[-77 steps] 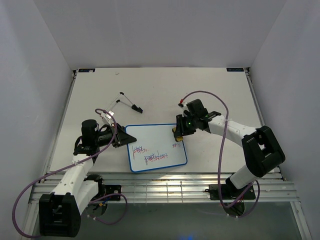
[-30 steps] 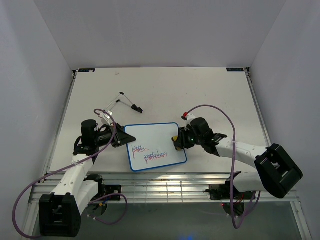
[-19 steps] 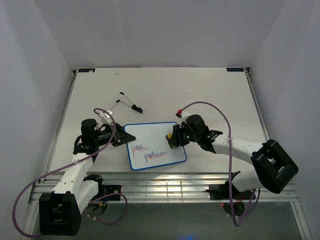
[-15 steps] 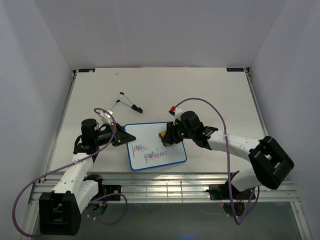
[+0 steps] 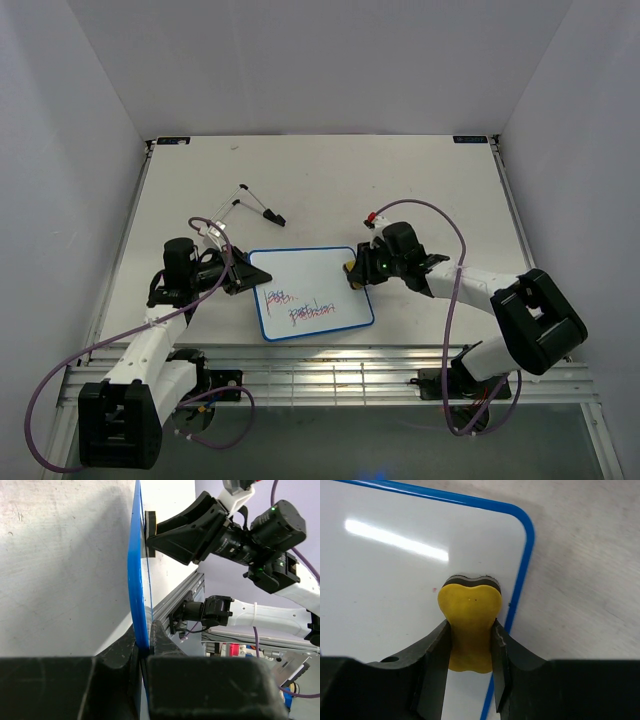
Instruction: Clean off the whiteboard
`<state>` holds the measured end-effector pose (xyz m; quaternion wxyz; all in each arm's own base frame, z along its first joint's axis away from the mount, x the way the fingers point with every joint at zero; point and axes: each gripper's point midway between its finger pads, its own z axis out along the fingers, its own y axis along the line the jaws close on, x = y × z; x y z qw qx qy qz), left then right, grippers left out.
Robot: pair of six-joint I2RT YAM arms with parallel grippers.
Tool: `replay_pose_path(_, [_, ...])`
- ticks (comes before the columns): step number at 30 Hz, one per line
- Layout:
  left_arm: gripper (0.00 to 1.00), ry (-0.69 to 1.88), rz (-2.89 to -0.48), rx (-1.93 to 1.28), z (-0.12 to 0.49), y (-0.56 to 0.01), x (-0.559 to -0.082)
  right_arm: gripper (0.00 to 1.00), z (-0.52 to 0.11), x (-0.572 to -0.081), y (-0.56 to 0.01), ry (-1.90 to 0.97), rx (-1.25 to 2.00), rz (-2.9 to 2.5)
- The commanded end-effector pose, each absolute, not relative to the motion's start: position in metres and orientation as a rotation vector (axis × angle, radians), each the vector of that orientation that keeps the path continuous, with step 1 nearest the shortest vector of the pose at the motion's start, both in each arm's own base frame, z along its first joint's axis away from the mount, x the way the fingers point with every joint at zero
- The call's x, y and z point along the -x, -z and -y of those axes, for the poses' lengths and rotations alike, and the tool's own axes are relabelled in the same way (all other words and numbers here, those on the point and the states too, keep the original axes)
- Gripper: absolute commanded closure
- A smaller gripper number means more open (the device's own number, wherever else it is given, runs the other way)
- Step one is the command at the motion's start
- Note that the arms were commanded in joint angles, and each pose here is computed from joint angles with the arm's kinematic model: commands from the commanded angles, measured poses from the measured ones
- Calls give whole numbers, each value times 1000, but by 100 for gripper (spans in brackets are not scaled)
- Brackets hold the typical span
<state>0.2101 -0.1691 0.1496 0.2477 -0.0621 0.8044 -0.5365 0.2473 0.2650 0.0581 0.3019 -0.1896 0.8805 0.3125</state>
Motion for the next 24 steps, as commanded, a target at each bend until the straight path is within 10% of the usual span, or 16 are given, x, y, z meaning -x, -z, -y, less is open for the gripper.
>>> replay_pose_path(1, [100,1544,-2023,-205,183,-190,-197,92,-222,-218,-2,-690,510,-2545])
replay_pose_path(24, [100,1557,-2034,-192,184,-187,-197,92,-312,-220,-39,-877,789,-2604])
